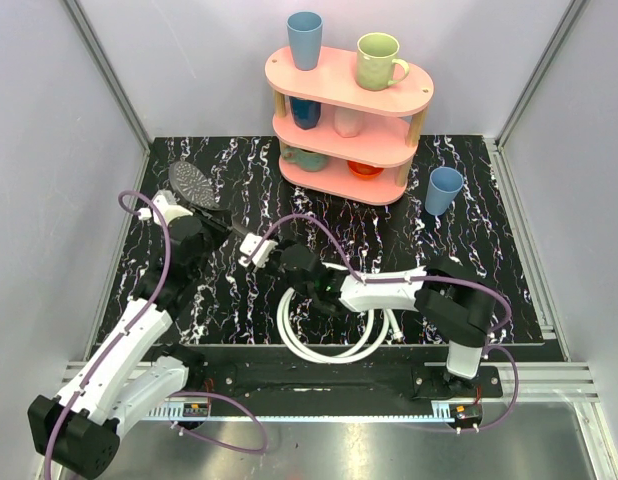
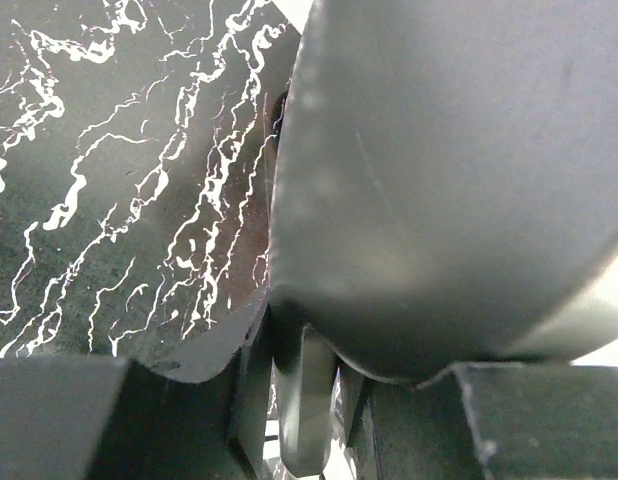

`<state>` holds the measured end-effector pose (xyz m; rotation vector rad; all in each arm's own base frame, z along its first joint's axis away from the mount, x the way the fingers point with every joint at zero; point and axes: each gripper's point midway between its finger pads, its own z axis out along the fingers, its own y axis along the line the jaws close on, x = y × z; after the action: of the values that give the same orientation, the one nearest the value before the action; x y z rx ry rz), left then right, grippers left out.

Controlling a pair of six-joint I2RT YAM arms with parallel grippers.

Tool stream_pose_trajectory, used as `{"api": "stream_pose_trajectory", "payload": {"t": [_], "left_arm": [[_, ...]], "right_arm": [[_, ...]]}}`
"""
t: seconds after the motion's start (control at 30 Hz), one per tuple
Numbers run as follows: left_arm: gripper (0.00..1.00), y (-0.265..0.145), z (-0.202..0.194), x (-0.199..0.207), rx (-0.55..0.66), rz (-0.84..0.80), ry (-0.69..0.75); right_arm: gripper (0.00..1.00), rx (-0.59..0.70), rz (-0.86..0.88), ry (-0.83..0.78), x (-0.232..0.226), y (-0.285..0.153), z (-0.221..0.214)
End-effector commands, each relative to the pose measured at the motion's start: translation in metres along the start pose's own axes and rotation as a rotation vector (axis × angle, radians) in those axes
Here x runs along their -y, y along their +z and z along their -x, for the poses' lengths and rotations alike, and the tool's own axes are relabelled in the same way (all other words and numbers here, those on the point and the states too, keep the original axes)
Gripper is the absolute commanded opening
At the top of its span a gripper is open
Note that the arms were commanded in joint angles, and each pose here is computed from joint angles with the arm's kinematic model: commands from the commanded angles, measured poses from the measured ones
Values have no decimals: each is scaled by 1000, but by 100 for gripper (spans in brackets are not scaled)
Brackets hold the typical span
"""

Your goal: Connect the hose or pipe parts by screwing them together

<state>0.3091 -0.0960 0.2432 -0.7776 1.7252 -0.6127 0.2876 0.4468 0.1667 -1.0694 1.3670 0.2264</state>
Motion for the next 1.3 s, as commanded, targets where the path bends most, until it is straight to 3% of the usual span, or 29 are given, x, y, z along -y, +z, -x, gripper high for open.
{"api": "stream_pose_trajectory", "payload": {"t": [0.0, 0.07, 0.2, 0.33, 0.43, 0.47, 0.5, 0.57, 0.73, 0.8, 0.93, 1.0, 1.1, 1.17, 1.2, 1.27], "left_arm": [[0, -18, 33, 39, 72, -103, -99], [0, -19, 33, 37, 71, -99, -99], [0, -22, 24, 32, 50, -118, -106], [0, -24, 2, 26, 36, -247, -80], [0, -37, -2, 34, 90, -430, 3], [0, -42, 0, 37, 121, -477, 58], [0, -46, -3, 41, 122, -525, 87], [0, -52, -4, 45, 167, -614, 136], [0, -67, -13, 50, 234, -796, 153], [0, -68, -14, 50, 261, -820, 179], [0, -63, -13, 49, 282, -808, 213], [0, -59, -14, 49, 274, -802, 222], [0, -52, -13, 47, 265, -763, 210], [0, -46, -9, 43, 262, -711, 177], [0, -37, -6, 38, 253, -641, 165], [0, -30, -1, 34, 243, -572, 132]], "right_arm": [[44, 58, -166, 57, 31, 6, 38], [21, 62, -168, 80, 31, 7, 40], [0, 61, -128, 104, 27, 10, 45], [0, 77, 25, 165, 19, 14, 54], [0, 117, 231, 318, 23, 12, 63], [0, 178, 392, 359, 16, 4, 76], [0, 187, 431, 395, 33, 4, 69], [0, 218, 626, 438, 22, -5, 73], [0, 211, 974, 545, 22, -22, 56], [0, 250, 1162, 563, 23, -41, 69], [0, 218, 1255, 626, 28, -44, 61], [13, 214, 1231, 633, 32, -41, 59], [46, 200, 1145, 645, 38, -33, 55], [58, 189, 1036, 639, 43, -27, 51], [69, 185, 995, 634, 45, -26, 49], [80, 169, 876, 613, 52, -24, 41]]}}
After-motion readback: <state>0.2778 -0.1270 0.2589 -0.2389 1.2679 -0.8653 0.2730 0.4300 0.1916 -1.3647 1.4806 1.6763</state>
